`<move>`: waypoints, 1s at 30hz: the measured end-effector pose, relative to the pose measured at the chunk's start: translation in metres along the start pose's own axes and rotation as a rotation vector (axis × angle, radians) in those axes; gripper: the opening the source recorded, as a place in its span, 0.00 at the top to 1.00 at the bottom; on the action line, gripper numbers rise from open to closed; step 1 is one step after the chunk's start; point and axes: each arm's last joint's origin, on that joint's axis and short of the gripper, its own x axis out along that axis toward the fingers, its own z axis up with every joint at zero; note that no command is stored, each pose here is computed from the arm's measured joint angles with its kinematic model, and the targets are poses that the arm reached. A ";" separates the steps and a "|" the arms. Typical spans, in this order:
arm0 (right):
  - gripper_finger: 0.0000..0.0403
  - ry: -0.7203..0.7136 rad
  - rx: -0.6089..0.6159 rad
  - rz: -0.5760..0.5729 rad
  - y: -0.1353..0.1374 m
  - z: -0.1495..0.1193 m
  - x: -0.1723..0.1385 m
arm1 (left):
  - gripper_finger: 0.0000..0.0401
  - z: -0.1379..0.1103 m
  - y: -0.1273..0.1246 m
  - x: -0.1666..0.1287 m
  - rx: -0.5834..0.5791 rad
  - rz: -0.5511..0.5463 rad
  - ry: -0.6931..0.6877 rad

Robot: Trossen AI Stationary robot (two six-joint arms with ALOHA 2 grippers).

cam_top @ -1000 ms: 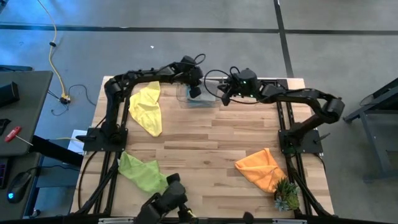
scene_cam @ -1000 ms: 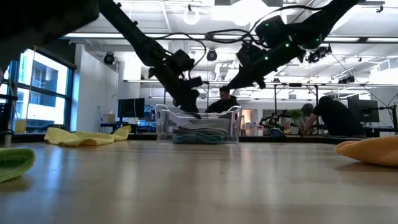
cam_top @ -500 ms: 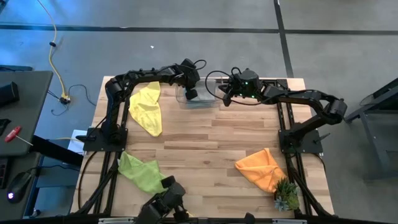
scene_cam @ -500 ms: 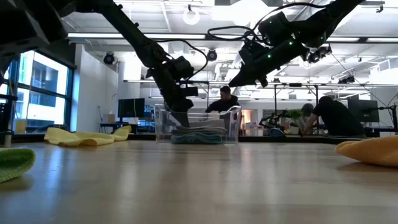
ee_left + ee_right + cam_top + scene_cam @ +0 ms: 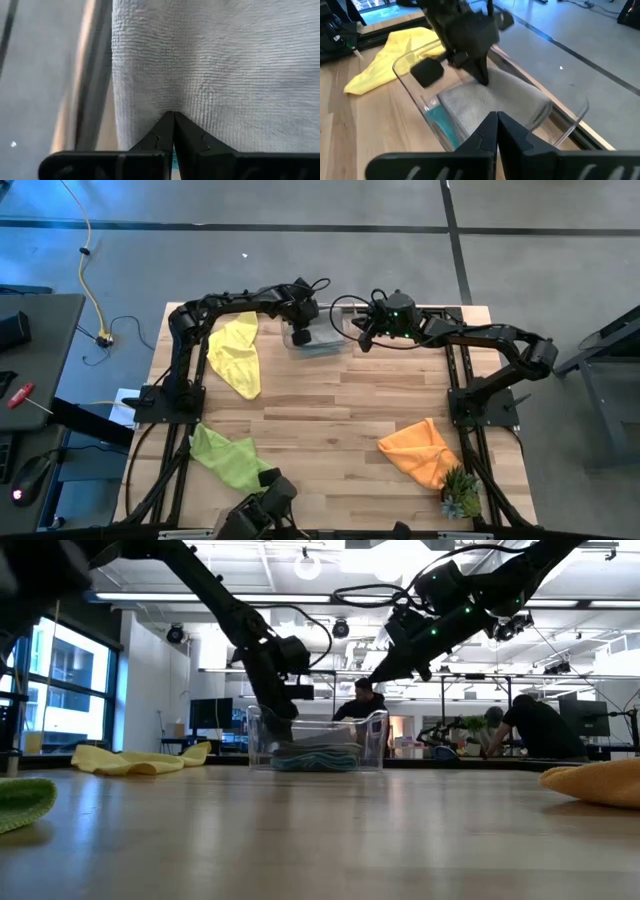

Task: Fold microfiber towels
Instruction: Put the gray towel into the transparent bin

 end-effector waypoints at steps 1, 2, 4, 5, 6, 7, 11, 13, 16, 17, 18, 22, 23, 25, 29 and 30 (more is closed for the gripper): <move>1.00 0.006 0.002 0.000 0.000 -0.001 0.001 | 1.00 0.002 0.000 -0.005 0.009 0.005 -0.012; 1.00 0.012 0.003 0.000 0.000 -0.002 0.002 | 1.00 0.004 0.000 -0.010 0.014 0.011 -0.027; 1.00 0.021 0.008 -0.001 -0.001 -0.004 0.005 | 1.00 0.007 0.001 -0.020 0.012 0.007 -0.065; 1.00 0.018 0.012 0.000 -0.001 -0.005 0.008 | 1.00 0.010 0.001 -0.023 0.011 -0.004 -0.096; 1.00 0.016 0.019 -0.001 -0.002 -0.007 0.010 | 1.00 0.013 0.001 -0.025 -0.001 -0.021 -0.136; 1.00 0.016 0.023 -0.002 -0.002 -0.008 0.013 | 1.00 0.015 0.002 -0.026 -0.011 -0.041 -0.171; 1.00 0.029 0.025 -0.009 -0.006 -0.007 0.027 | 1.00 0.020 0.002 -0.014 -0.026 -0.046 -0.233; 1.00 0.026 0.004 -0.010 -0.007 -0.002 0.033 | 1.00 0.021 0.002 -0.004 -0.043 -0.011 -0.228; 1.00 0.048 -0.017 -0.016 -0.010 0.003 0.045 | 1.00 0.022 0.003 0.001 -0.055 0.006 -0.237; 1.00 0.065 -0.015 -0.018 -0.011 0.003 0.048 | 1.00 0.021 0.003 0.004 -0.059 0.011 -0.227; 1.00 0.075 -0.015 -0.019 -0.012 0.003 0.052 | 1.00 0.018 0.003 0.008 -0.067 0.007 -0.207; 1.00 0.104 -0.007 -0.028 -0.018 0.002 0.062 | 1.00 0.011 0.001 0.022 -0.063 -0.012 -0.149; 1.00 0.108 -0.005 -0.028 -0.019 0.002 0.063 | 1.00 0.010 0.001 0.022 -0.062 -0.016 -0.148; 1.00 0.109 -0.003 -0.031 -0.020 0.002 0.063 | 1.00 0.011 0.000 0.023 -0.057 -0.021 -0.158; 1.00 0.113 0.002 -0.039 -0.024 0.002 0.062 | 1.00 0.019 0.002 0.008 -0.050 -0.013 -0.224; 1.00 0.119 0.005 -0.038 -0.025 0.001 0.062 | 1.00 0.022 0.003 0.000 -0.048 -0.004 -0.243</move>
